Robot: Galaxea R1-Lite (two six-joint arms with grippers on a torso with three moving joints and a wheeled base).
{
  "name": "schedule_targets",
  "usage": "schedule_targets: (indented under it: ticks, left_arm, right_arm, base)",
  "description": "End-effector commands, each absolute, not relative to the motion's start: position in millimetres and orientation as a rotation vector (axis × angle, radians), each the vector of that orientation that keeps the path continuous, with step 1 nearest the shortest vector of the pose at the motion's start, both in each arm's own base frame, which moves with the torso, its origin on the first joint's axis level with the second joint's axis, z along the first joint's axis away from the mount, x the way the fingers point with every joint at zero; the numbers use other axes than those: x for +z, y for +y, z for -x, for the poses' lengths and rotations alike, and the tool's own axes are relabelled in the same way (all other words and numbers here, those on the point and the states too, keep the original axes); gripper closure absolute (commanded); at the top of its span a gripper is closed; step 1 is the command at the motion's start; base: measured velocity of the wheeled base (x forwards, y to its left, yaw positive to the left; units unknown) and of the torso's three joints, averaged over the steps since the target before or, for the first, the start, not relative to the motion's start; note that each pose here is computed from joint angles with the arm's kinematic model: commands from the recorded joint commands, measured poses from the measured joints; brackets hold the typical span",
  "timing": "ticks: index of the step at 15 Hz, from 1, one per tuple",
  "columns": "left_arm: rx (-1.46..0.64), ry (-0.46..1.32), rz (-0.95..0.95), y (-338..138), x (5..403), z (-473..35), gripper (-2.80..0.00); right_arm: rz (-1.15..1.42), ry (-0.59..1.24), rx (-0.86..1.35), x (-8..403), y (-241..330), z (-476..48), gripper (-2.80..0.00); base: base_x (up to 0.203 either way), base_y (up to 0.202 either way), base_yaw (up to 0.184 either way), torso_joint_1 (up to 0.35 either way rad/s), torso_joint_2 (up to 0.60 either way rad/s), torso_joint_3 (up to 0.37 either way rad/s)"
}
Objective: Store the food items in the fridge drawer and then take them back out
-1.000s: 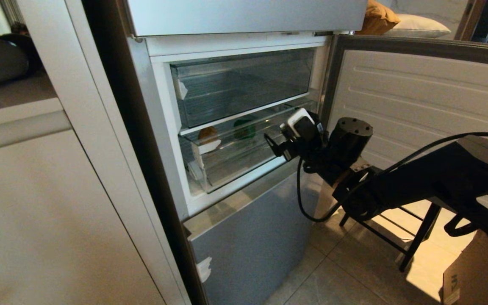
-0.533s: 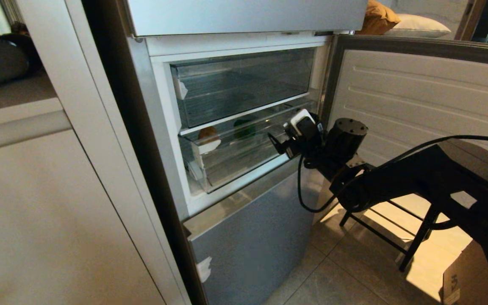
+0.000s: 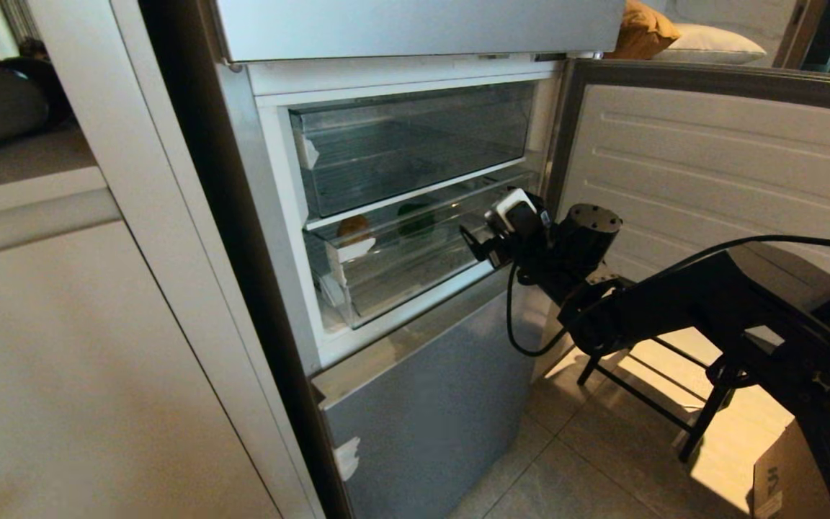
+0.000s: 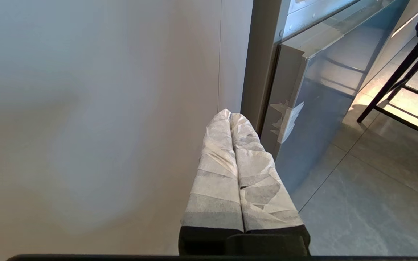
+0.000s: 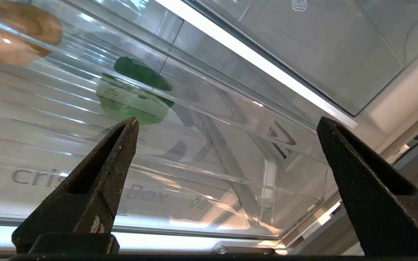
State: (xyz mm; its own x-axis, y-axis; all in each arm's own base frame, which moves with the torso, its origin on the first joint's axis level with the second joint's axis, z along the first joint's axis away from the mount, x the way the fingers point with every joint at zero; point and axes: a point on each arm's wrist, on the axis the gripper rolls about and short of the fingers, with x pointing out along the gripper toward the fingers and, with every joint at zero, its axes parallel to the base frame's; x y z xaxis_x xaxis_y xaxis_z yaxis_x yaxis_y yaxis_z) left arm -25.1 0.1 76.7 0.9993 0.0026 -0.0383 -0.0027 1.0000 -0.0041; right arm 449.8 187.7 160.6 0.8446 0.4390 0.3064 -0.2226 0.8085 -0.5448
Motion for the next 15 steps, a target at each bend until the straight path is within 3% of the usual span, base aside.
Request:
schedule_targets:
  ticks: [1, 15]
  left_arm:
    - [0.003, 0.037, 0.004, 0, 77, 25, 0.0]
    - [0.003, 0.038, 0.004, 0, 77, 25, 0.0]
  right_arm:
    - [0.521, -0.444, 0.364, 159, 188, -450, -2.8]
    - [0.512, -0.496, 0.348, 176, 188, -449, -2.8]
  base:
    - [0.0, 0.0, 0.0, 0.0, 0.0, 0.0]
    - [0.0, 0.0, 0.0, 0.0, 0.0, 0.0]
